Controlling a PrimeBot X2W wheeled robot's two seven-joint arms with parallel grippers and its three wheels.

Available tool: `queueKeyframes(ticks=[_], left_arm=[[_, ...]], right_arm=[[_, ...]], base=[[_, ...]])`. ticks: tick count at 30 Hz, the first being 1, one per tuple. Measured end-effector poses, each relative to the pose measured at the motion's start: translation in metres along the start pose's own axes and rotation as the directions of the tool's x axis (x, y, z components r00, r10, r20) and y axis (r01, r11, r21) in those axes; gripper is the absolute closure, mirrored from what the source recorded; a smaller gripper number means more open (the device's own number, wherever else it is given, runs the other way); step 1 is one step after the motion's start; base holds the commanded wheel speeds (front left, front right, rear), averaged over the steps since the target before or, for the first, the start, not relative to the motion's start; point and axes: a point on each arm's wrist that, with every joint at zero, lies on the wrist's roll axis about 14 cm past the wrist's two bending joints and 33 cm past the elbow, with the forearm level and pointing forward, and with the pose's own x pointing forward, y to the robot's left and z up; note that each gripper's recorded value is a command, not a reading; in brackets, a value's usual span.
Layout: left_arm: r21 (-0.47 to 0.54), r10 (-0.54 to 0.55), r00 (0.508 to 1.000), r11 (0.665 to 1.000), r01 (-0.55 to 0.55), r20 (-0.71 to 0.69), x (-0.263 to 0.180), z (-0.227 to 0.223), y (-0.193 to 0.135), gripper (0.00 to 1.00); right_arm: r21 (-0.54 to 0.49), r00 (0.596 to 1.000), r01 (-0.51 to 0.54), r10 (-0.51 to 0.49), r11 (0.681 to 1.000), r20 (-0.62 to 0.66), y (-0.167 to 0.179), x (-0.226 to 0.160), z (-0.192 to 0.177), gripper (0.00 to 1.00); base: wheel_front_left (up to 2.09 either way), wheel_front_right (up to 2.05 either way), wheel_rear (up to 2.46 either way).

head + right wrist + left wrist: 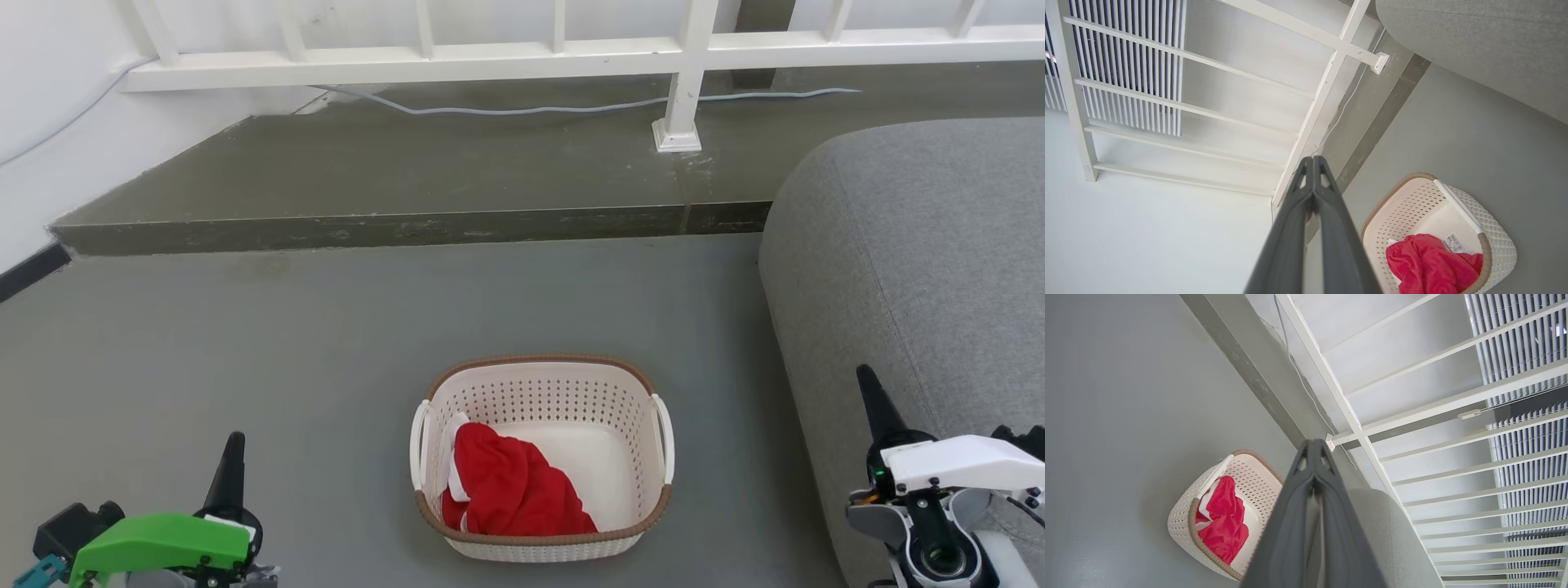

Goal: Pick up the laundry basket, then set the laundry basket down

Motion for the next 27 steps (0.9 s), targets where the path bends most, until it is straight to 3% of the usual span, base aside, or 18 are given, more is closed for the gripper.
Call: queueKeyframes(ticks=[12, 27], left_arm=[[-0.155, -0.018, 1.0, 0.988, 0.019, 0.005, 0.005, 0.007, -0.002, 1.0], [-0.336, -0.061, 0.998, 0.94, 0.064, 0.02, 0.01, 0.016, -0.01, 1.0]], right_arm=[[0.163, 0.999, -0.032, 0.029, 0.986, 0.018, 0.006, 0.005, 0.01, 1.0], [0.336, 0.996, -0.083, 0.073, 0.938, 0.042, 0.012, 0.008, 0.022, 1.0]], base=[[0.0, 0.0, 0.0], [0.0, 0.0, 0.0]])
